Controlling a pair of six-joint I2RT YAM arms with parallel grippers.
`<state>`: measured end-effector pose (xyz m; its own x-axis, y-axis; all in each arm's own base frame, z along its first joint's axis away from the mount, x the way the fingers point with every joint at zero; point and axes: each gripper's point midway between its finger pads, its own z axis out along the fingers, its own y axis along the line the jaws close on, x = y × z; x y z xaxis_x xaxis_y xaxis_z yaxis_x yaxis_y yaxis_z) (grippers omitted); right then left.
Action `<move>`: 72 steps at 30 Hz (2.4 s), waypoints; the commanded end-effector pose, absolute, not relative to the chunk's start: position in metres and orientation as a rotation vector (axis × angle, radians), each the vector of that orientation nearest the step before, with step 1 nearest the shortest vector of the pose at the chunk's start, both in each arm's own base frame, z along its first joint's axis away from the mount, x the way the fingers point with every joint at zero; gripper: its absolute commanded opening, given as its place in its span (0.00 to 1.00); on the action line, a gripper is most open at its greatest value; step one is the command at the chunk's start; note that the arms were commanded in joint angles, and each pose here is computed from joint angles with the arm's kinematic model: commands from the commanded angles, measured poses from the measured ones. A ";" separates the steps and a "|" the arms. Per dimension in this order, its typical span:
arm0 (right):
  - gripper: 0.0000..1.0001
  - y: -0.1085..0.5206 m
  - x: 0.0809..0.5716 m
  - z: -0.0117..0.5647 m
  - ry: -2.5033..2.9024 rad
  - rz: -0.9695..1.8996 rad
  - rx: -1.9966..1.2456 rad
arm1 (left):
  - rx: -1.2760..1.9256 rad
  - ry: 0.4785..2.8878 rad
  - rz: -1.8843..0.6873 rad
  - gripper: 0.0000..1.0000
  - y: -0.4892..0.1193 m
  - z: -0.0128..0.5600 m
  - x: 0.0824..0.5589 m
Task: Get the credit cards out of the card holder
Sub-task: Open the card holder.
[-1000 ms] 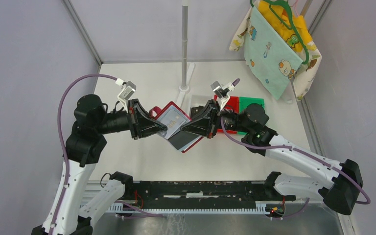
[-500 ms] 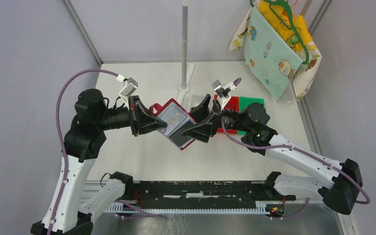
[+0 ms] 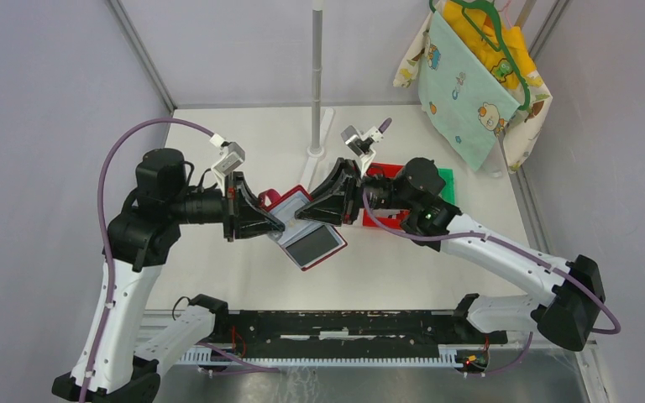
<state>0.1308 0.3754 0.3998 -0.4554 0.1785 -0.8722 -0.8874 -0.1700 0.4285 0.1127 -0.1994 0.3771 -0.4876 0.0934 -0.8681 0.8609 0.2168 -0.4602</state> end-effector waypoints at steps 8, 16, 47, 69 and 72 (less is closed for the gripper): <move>0.00 0.361 0.119 0.437 1.139 1.803 -0.801 | 0.913 1.688 -1.286 0.75 -0.199 0.400 0.117; 0.00 0.346 0.106 0.453 1.003 1.965 -0.701 | 0.896 1.631 -1.382 0.84 -0.201 0.410 0.100; 0.00 0.375 0.099 0.444 1.122 1.734 -0.932 | 0.942 1.624 -1.432 0.24 -0.202 0.407 0.090; 0.00 0.373 0.093 0.460 1.068 1.778 -0.932 | 0.960 1.689 -1.471 0.27 -0.202 0.395 0.091; 0.00 0.375 0.094 0.456 1.084 1.776 -0.941 | 0.954 1.686 -1.473 0.24 -0.203 0.398 0.092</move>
